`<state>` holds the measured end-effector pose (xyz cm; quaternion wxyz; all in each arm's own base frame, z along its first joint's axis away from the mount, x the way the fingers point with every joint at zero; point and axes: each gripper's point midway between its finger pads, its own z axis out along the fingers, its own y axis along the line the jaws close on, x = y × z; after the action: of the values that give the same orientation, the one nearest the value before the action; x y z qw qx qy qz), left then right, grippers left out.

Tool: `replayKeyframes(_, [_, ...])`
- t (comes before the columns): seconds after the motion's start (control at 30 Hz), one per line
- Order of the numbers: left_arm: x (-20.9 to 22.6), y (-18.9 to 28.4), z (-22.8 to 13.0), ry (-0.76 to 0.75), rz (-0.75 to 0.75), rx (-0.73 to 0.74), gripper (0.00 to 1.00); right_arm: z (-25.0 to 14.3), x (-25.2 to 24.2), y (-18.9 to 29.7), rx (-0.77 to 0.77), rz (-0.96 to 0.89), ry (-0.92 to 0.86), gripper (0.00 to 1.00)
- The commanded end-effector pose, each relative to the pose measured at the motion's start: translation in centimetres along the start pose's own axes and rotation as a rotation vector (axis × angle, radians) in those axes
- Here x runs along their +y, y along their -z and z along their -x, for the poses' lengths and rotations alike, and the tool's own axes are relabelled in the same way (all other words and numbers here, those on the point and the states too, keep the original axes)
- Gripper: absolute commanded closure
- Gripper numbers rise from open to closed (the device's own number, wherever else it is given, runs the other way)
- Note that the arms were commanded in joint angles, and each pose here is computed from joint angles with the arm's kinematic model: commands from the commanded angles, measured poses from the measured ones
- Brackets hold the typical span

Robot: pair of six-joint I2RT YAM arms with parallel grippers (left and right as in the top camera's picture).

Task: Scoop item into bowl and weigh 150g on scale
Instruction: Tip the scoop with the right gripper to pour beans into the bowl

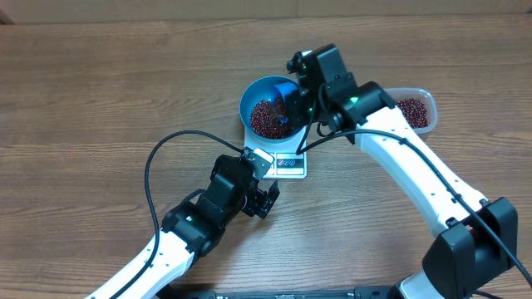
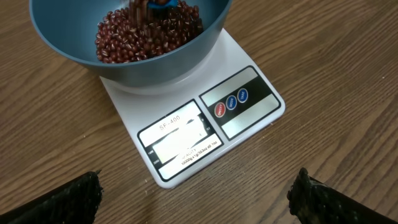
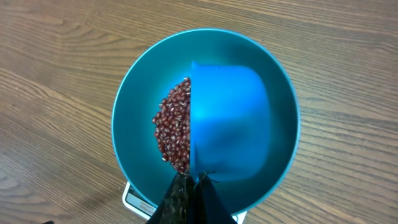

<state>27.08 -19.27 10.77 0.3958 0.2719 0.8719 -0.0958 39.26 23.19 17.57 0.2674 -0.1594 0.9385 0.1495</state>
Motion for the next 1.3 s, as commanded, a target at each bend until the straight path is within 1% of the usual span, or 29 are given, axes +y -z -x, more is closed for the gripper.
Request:
replayKeyframes(0.0, [0.2,-0.1,-0.3,0.008,0.013,0.008,0.00,1.7,0.9,1.9,-0.078,-0.047,0.061,0.96])
replayKeyframes(0.4, [0.2,-0.1,-0.3,0.008,0.013,0.008,0.00,1.0,1.1,2.0,-0.077,-0.207,0.172,0.96])
replayKeyframes(1.07, [0.2,-0.1,-0.3,0.008,0.013,0.008,0.01,0.9,1.7,2.0,-0.081,-0.214,0.192,0.96])
replayKeyframes(1.27, [0.2,-0.1,-0.3,0.008,0.013,0.007,0.01,1.0,1.8,2.3,-0.097,-0.268,0.228,0.96])
